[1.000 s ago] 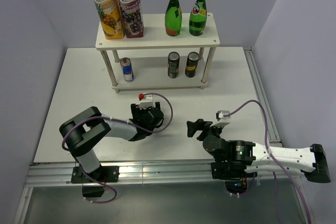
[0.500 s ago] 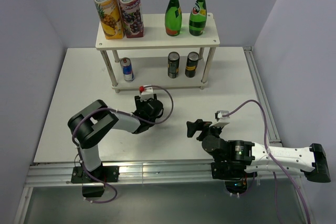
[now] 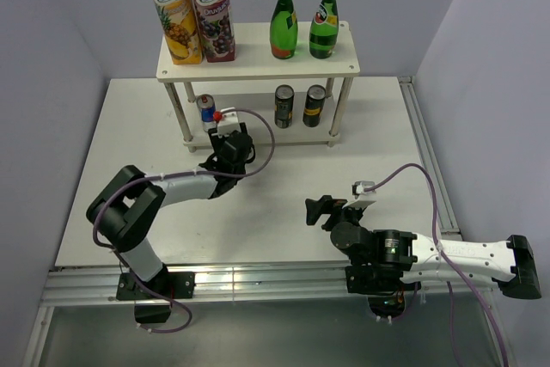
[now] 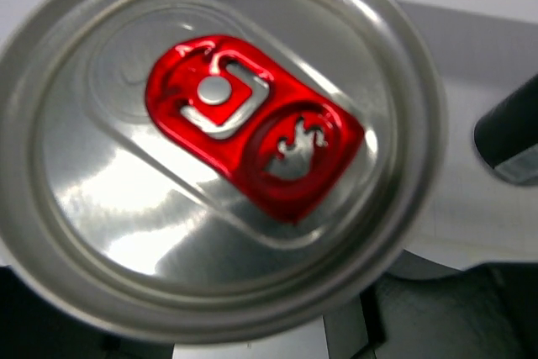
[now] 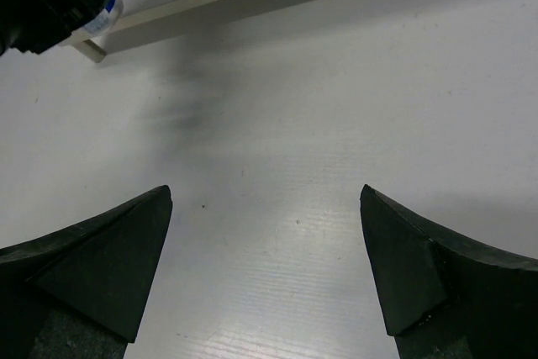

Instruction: Place and organize the beverage onto the shelf

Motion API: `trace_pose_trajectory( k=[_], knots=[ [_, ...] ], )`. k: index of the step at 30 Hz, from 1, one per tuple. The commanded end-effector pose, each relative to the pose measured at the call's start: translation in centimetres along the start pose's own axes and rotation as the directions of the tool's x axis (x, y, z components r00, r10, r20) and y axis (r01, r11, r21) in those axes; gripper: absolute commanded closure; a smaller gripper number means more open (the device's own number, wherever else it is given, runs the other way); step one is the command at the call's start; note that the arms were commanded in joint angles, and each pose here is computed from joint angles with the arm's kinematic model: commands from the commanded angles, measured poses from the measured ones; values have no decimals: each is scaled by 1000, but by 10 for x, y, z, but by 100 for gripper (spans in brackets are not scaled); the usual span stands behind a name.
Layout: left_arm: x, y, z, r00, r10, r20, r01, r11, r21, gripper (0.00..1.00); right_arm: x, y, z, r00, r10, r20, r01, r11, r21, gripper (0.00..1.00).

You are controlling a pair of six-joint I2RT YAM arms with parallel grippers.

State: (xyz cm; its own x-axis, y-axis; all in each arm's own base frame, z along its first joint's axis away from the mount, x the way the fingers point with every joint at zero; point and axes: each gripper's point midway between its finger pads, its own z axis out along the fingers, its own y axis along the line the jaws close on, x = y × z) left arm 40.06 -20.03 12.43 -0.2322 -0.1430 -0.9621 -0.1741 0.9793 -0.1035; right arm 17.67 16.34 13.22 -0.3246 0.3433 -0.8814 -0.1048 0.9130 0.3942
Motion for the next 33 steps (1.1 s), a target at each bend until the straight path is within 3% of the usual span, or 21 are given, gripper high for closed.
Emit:
trace_pose_trajectory(
  k=[1,13,20,23,26,27,30,33],
  knots=[
    [-43,-16,14,995,-62,72,58,997,50,100,-9,3,0,999,35,33,-35,999,-2,0],
    [-49,-18,86,997,-38,67,39,999,-18,100,-8,3,-1,999,33,32,-33,999,-2,0],
    [-50,-5,97,996,-52,66,56,997,-58,100,-9,3,0,999,33,35,-33,999,-1,0],
    [-51,-3,96,996,-50,67,55,997,-61,87,-9,3,0,999,27,34,-27,1000,1,0],
    [-47,-1,94,997,-45,61,48,997,-54,66,-8,4,0,999,25,31,-25,1000,2,0],
    [-48,-1,93,997,-49,61,52,997,-49,52,-9,4,0,999,26,34,-27,1000,3,0],
    [-43,0,90,997,-48,52,50,998,-38,32,-8,4,0,999,26,34,-27,1000,3,0],
    [-40,3,86,998,-53,45,55,998,-38,22,-8,3,0,999,24,34,-24,1000,6,0]
  ],
)
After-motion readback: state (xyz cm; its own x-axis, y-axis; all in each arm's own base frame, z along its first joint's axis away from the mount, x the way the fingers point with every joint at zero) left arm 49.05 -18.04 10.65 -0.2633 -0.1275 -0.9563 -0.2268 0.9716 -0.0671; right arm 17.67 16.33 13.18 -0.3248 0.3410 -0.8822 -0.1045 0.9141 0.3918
